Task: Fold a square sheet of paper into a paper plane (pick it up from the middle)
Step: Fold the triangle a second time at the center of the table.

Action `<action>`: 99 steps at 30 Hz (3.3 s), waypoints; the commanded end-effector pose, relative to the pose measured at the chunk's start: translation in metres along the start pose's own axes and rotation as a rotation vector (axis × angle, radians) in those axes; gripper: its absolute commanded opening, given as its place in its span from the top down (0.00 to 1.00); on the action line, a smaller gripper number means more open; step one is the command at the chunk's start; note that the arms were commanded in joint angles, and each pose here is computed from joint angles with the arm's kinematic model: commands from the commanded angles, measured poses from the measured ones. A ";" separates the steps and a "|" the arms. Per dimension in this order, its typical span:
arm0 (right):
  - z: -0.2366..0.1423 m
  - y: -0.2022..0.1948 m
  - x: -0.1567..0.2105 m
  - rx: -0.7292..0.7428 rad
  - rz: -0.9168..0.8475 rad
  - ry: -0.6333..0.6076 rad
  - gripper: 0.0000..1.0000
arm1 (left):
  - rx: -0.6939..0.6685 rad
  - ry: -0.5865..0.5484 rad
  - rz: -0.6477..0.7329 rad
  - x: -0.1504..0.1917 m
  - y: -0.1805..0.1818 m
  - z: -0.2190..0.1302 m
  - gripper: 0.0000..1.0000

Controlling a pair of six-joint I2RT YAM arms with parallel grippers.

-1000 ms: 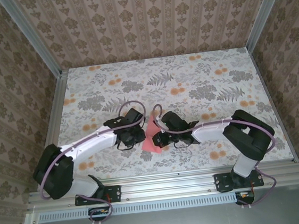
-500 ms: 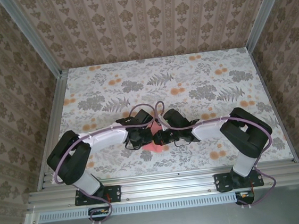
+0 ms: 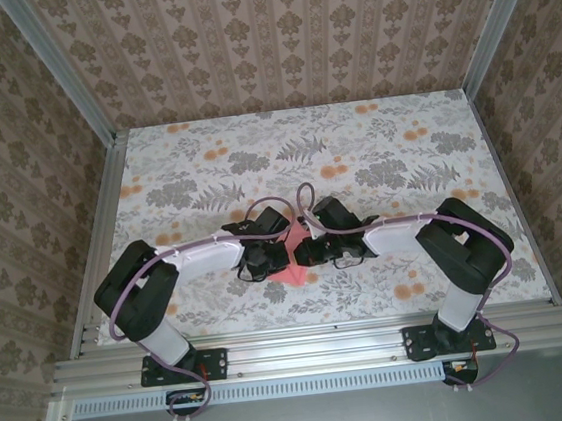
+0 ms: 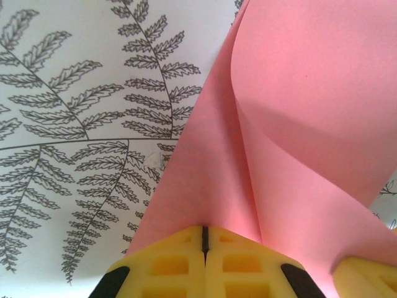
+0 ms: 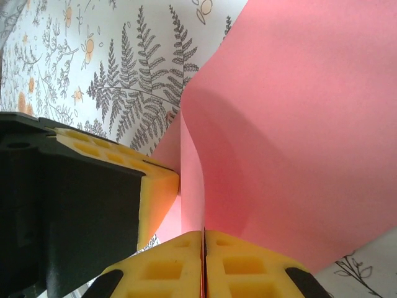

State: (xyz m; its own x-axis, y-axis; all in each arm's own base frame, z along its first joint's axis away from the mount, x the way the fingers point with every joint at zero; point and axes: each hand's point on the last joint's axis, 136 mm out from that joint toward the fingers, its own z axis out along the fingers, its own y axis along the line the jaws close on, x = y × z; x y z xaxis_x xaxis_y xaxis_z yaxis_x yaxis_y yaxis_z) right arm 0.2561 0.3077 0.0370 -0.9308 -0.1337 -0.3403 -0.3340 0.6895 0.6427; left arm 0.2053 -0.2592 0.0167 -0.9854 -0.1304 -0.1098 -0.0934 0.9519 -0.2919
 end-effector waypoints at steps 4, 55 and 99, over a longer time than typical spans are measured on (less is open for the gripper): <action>-0.004 -0.003 -0.005 0.030 -0.066 0.039 0.90 | -0.121 0.045 0.011 0.015 0.028 0.014 0.97; 0.003 -0.025 -0.007 0.147 -0.180 0.115 0.88 | -0.139 0.042 0.071 0.013 0.014 0.014 0.97; 0.010 -0.056 0.012 0.248 -0.141 0.187 0.89 | -0.147 0.005 0.075 0.008 0.013 0.004 0.97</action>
State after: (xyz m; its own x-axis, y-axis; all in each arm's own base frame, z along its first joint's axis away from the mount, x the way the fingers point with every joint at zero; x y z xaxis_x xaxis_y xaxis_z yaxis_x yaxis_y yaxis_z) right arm 0.2727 0.2947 0.0141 -0.8740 -0.3440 -0.3432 -0.4760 0.7483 0.4620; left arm 0.2065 -0.2626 0.0165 -0.9858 -0.0857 -0.1443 -0.0531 0.9749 -0.2162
